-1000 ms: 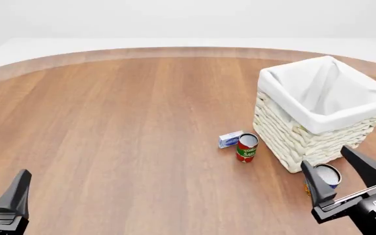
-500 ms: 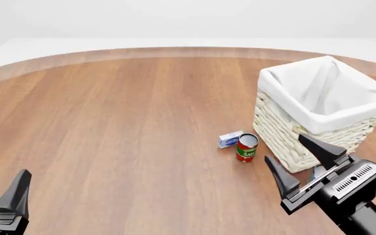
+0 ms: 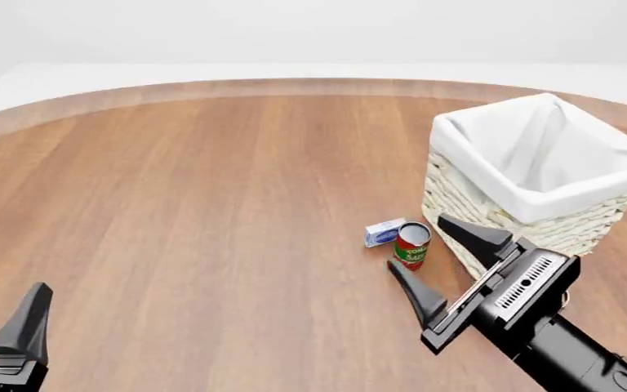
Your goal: Pick up the ketchup, and put it in the basket.
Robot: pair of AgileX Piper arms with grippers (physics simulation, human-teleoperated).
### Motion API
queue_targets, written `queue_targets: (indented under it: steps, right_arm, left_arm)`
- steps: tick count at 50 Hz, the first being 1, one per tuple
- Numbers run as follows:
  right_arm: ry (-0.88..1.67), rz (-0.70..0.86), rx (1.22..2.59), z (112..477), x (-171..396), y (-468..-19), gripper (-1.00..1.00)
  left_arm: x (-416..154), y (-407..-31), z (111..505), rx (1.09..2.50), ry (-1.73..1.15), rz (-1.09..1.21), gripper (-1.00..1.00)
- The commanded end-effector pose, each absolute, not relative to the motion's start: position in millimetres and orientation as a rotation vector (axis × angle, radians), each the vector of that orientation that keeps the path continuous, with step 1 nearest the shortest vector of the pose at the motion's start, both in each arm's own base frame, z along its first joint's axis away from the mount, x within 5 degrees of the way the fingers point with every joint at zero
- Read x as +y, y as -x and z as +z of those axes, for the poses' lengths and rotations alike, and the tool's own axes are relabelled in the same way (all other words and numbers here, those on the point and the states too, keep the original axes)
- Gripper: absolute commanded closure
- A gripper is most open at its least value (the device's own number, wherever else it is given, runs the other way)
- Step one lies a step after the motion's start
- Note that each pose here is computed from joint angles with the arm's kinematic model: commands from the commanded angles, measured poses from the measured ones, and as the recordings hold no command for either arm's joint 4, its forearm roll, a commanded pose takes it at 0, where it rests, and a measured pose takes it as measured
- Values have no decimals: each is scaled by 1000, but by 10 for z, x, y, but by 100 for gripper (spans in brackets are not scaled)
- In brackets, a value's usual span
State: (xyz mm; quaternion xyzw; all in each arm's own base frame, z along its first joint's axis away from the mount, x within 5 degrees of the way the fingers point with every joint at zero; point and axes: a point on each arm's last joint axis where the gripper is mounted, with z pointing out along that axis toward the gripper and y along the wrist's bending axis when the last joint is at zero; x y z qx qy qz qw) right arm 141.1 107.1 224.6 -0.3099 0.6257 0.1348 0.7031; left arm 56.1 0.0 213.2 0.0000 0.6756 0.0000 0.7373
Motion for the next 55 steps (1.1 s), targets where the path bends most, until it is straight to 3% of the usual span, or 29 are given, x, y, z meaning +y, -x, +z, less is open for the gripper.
queue_targets:
  steps: [1, 36, 55]
  right_arm:
    - [761, 373, 1376, 2218, 1319, -1438, -100]
    - [979, 564, 1338, 2240, 2008, -1289, -100]
    - [1003, 778, 1364, 2325, 2279, -1032, -100]
  left_arm:
    - [0, -561, 2132, 1484, 0, 0, -100]
    - [0, -561, 2132, 1484, 0, 0, -100]
    - [0, -561, 2132, 1484, 0, 0, -100]
